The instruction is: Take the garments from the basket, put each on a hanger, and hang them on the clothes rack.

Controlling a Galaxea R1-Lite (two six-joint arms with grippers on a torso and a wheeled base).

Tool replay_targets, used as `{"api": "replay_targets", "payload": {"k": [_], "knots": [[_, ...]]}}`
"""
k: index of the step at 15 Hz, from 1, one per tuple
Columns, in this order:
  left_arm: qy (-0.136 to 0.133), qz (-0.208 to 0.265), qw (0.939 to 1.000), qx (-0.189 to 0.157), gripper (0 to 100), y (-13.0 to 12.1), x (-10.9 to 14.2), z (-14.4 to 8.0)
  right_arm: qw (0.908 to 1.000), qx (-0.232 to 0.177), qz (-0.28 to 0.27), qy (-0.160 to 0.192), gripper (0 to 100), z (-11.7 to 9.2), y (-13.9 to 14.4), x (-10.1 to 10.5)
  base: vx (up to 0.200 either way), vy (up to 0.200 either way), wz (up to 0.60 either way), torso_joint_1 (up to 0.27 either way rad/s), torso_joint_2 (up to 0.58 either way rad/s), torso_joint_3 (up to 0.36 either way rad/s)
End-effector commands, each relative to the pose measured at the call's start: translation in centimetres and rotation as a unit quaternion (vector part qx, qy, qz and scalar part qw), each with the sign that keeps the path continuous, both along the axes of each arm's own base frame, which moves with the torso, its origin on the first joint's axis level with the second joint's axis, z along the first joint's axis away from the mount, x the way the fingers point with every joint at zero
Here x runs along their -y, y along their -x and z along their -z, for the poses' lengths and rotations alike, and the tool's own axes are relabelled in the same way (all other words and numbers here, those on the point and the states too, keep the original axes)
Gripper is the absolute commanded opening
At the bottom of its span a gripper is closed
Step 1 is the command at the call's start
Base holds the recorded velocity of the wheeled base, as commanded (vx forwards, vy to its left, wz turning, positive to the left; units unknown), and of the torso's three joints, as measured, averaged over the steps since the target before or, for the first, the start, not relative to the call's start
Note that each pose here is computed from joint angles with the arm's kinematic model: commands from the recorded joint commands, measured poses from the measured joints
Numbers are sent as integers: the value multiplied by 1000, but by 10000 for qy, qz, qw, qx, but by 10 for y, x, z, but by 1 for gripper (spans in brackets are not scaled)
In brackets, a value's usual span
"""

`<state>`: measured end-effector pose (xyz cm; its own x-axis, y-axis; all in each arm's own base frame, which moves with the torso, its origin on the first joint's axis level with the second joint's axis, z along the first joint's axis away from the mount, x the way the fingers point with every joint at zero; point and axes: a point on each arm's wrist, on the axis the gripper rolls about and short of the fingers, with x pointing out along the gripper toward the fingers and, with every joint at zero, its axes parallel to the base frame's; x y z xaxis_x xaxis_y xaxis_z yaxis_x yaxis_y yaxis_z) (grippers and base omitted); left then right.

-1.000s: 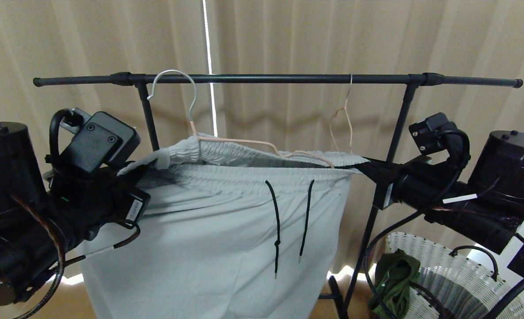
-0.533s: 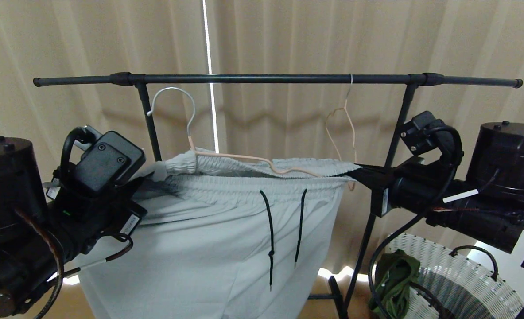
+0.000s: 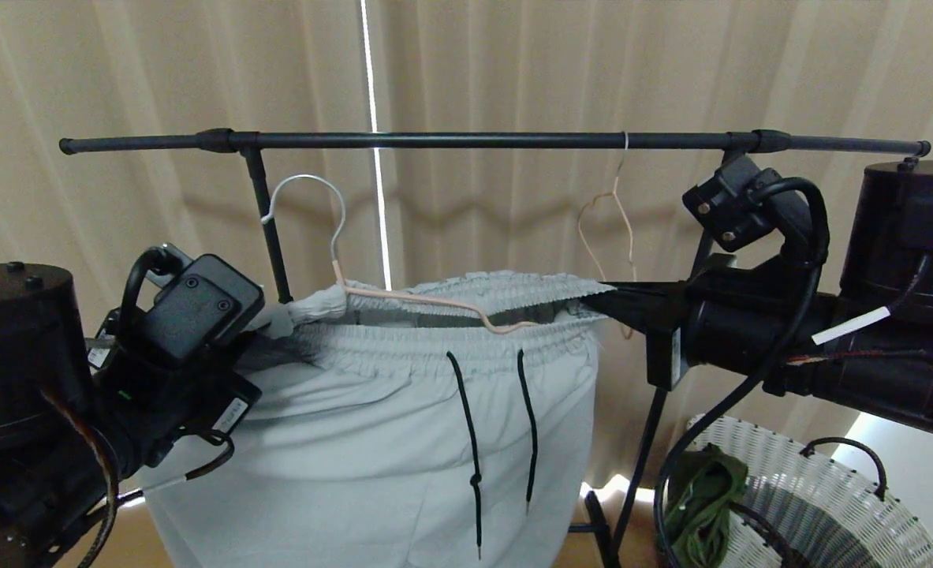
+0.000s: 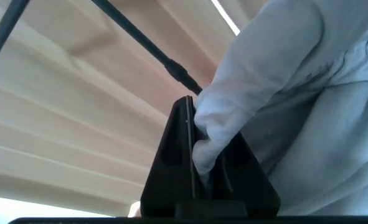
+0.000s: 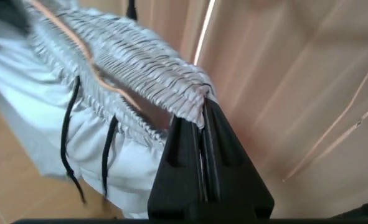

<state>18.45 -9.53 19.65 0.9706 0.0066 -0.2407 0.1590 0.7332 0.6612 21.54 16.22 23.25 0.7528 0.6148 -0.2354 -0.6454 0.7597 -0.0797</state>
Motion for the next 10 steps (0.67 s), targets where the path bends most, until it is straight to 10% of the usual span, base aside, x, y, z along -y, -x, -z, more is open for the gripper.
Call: {"api": "replay_targets", "payload": {"k": [1, 10], "knots": [[-84, 1, 9999, -92, 0, -3, 1, 5, 9998, 58, -199, 56, 0, -6, 9, -5, 0, 0, 0, 0, 0, 0], [262, -593, 9964, 551, 0, -25, -14, -8, 9968, -268, -523, 549, 0, 14, 26, -10, 0, 0, 0, 0, 0, 0]]}}
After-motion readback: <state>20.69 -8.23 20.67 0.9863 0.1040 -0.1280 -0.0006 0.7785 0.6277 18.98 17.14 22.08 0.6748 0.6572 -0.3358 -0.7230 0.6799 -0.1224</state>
